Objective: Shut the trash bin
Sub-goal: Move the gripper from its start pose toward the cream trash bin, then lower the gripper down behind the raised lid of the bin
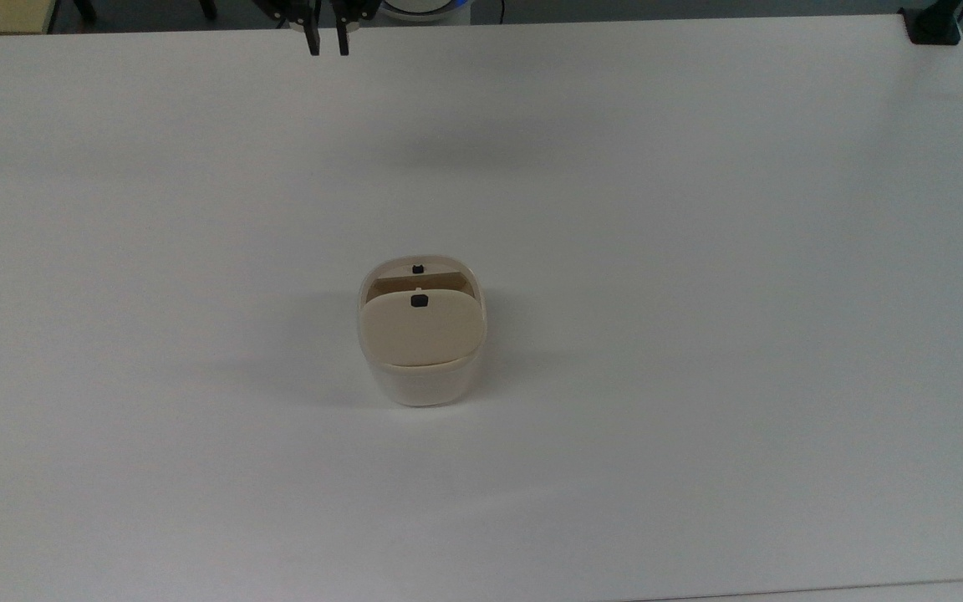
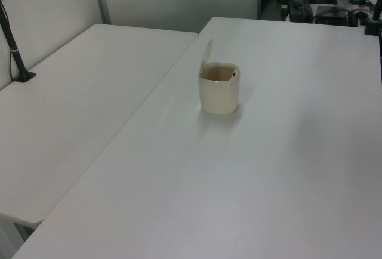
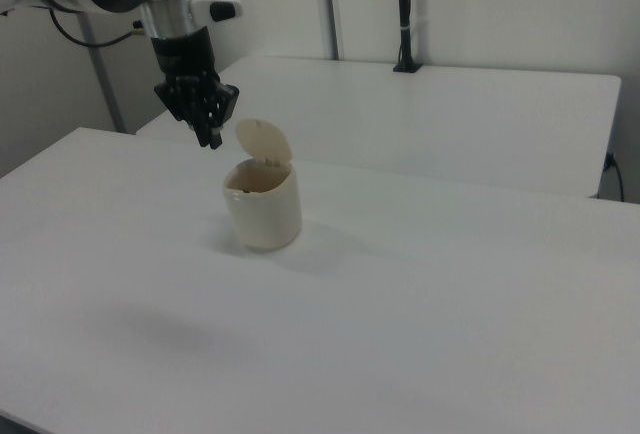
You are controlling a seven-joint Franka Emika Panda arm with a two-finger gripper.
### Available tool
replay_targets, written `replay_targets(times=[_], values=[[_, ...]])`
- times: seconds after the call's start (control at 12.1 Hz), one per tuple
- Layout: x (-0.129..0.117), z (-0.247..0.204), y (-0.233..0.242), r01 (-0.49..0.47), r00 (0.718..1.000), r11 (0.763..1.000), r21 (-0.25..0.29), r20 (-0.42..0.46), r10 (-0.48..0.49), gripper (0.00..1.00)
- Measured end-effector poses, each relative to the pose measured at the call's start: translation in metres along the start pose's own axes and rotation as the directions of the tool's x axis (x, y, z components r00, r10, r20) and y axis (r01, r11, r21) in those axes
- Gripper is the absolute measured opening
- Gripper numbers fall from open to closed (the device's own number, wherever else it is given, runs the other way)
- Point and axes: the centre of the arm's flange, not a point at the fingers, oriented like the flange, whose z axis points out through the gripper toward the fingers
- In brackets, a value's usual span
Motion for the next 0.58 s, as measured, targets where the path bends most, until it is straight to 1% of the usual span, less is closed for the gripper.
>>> replay_targets(times=[0.08, 0.17, 0.33, 0.41, 0.58], values=[[0.000, 0.000, 0.000, 0.002, 1.000, 1.000, 0.000, 0.000, -0.002, 0.05], [0.000, 0.001, 0.000, 0.003, 1.000, 1.000, 0.000, 0.001, -0.003, 0.02], [0.004, 0.005, 0.000, 0.004, 1.000, 1.000, 0.000, 0.000, -0.004, 0.01], [0.009, 0.006, 0.000, 0.005, 1.000, 1.000, -0.003, -0.022, -0.005, 0.01], [0.023, 0.008, 0.001, 0.005, 0.995, 1.000, -0.010, -0.095, -0.006, 0.01]])
